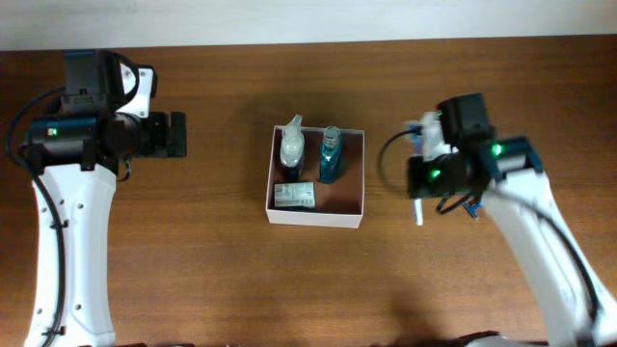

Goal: Pack container
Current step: 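Lower the toothbrush into the box with the right gripper and release, then grasp the blue razor with the right gripper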

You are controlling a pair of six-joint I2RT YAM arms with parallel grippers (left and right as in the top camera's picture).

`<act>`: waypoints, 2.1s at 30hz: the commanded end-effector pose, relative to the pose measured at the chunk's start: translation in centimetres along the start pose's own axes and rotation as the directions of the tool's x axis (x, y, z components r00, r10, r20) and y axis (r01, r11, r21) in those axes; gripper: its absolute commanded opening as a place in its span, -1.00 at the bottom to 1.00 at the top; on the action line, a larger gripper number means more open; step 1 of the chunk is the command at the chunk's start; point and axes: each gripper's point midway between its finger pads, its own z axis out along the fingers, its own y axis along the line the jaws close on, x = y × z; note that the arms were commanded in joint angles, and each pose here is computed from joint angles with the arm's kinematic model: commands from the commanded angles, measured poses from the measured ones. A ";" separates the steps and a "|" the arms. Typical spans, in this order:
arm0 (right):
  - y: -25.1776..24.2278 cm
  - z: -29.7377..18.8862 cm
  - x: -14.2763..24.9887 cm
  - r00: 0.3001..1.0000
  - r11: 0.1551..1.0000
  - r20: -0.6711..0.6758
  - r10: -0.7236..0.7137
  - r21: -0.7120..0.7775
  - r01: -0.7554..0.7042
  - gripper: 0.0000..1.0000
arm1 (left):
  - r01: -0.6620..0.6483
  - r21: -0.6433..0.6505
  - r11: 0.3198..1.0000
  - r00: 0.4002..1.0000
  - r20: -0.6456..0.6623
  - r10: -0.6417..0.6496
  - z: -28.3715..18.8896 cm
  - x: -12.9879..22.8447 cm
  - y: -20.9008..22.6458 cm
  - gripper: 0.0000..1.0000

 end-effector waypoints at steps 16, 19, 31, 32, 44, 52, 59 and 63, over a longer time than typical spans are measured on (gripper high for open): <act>12.4 6.8 -1.2 0.172 0.167 -0.043 -0.984 0.101 0.981 -0.92 | 0.017 0.005 1.000 1.000 0.003 -0.017 -0.1 -0.2 0.0 0.99; 11.4 7.4 -2.3 0.191 0.176 -0.092 -0.977 0.153 0.972 -0.26 | 0.017 0.005 1.000 1.000 0.003 -0.017 -0.1 -0.2 0.0 1.00; 8.8 -4.5 -6.8 0.881 0.942 0.337 -0.332 0.163 0.293 0.98 | 0.017 0.005 1.000 1.000 0.003 -0.017 -0.1 -0.2 0.0 0.99; 5.5 -5.0 -6.0 0.928 0.970 0.304 -0.216 0.175 0.169 0.98 | 0.017 0.005 1.000 1.000 0.003 -0.017 -0.1 -0.2 0.0 0.99; -17.7 -0.3 3.6 0.684 0.631 0.077 0.726 0.321 -0.706 0.95 | 0.017 0.005 1.000 1.000 0.003 -0.017 -0.1 -0.2 0.0 1.00; -22.3 3.7 4.9 0.542 0.470 0.090 0.836 0.391 -0.791 0.91 | 0.017 0.005 1.000 1.000 0.003 -0.017 -0.1 -0.2 0.0 0.99; -22.9 8.7 5.9 0.487 0.441 0.008 0.873 0.409 -0.799 0.85 | 0.017 0.005 1.000 1.000 0.003 -0.017 -0.1 -0.2 0.0 0.99; -23.5 11.5 5.8 0.480 0.444 -0.010 0.877 0.396 -0.804 0.72 | 0.017 0.005 1.000 1.000 0.003 -0.017 -0.1 -0.2 0.0 0.99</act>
